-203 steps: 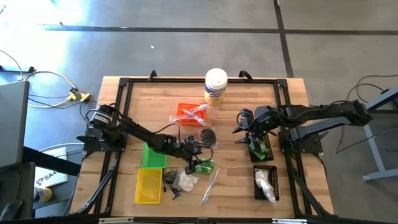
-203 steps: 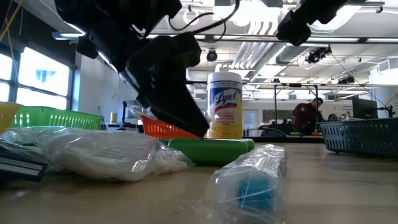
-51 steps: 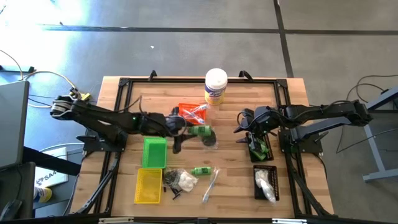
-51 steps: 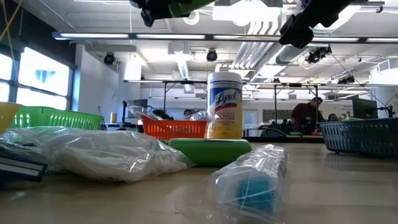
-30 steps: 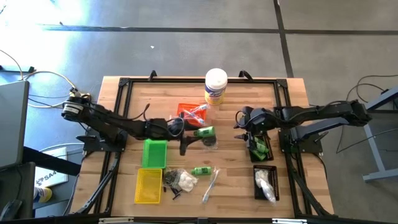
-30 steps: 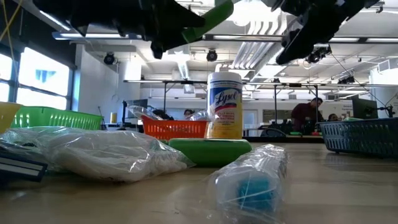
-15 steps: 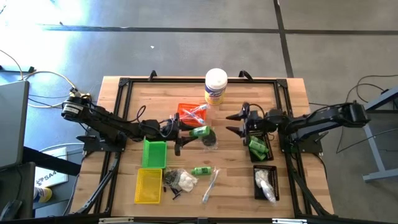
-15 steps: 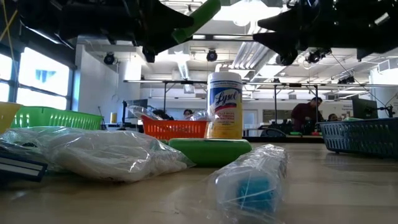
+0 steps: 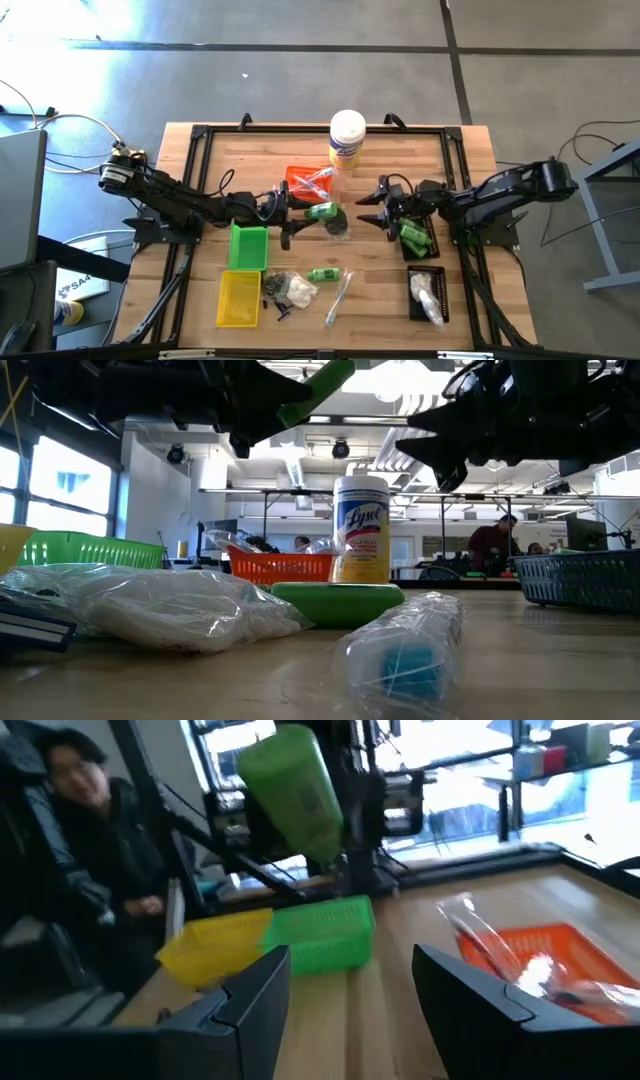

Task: Pick & Place Travel size toiletries
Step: Put the green shampoo into the top black bin

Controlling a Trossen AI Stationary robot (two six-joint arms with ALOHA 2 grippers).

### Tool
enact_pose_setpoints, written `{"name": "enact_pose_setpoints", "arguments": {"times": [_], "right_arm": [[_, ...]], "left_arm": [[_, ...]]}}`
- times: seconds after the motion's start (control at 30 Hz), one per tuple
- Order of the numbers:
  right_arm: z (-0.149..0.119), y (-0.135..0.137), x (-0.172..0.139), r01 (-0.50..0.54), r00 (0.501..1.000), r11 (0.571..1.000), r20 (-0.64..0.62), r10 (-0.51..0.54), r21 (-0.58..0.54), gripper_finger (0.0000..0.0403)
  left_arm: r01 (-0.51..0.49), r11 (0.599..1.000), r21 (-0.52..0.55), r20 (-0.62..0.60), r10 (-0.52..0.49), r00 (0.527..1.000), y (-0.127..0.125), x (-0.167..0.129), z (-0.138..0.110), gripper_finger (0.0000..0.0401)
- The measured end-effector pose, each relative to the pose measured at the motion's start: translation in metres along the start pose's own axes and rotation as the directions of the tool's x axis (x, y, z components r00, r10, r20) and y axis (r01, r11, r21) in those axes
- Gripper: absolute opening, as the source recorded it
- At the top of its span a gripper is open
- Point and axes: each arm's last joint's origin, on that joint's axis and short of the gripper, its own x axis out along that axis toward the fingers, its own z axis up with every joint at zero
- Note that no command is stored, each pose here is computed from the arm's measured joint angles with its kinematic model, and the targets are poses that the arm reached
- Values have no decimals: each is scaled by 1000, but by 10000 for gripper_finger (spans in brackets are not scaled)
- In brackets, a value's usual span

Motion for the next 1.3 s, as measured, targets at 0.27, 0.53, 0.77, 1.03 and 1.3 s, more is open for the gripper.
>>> {"name": "enact_pose_setpoints", "arguments": {"times": [0.27, 0.53, 0.77, 1.03, 1.3], "right_arm": [[5, 0, 25, -75, 997, 997, 29, 74, 13, 203], [2, 14, 56, 6, 999, 986, 42, 1, -167, 229], [8, 22, 72, 27, 997, 988, 69, -17, -151, 317], [21, 26, 83, -3, 997, 991, 82, 14, -135, 363], [26, 28, 89, -38, 997, 989, 57, 47, -144, 347]], "left_arm": [[0, 1000, 0, 0, 0, 1000, 0, 0, 0, 184], [0, 1000, -1, 0, 0, 1000, 0, 0, 0, 184], [-1, 1000, -1, 0, 1, 1000, 0, 0, 0, 184], [-1, 1000, -1, 0, 1, 1000, 0, 0, 0, 184], [-1, 1000, -12, 8, 1, 1000, 0, 0, 1, 184]]}}
